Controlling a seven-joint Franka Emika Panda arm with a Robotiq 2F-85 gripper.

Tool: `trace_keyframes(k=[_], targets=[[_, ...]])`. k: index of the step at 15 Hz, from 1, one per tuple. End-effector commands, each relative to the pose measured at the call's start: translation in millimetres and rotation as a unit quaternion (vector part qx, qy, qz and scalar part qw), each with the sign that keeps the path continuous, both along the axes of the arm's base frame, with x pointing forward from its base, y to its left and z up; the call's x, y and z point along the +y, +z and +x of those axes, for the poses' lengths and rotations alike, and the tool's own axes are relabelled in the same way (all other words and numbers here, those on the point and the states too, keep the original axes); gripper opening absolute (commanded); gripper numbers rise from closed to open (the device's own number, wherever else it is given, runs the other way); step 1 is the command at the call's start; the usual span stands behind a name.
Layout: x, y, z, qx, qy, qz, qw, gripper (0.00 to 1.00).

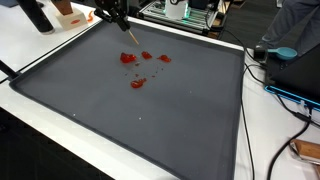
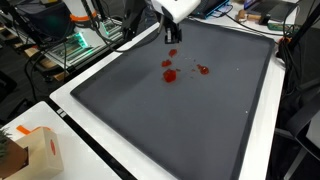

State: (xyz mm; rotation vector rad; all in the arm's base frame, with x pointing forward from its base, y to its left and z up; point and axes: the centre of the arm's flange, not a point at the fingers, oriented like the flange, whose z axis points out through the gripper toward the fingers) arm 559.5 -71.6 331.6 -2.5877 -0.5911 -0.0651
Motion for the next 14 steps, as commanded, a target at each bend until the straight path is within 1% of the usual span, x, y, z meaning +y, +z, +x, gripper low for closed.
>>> trace_keyframes(k=[1,3,14], targets=[[-14.9,-18.7,9.9,0.019,0.004,0.049,0.9986,0.03],[-19.1,-29.2,11.8,0.024,0.002,0.069,0.9973,0.03],[-34.1,-65.6,15.3,0.039,-0.017,0.132,0.9904,0.03]])
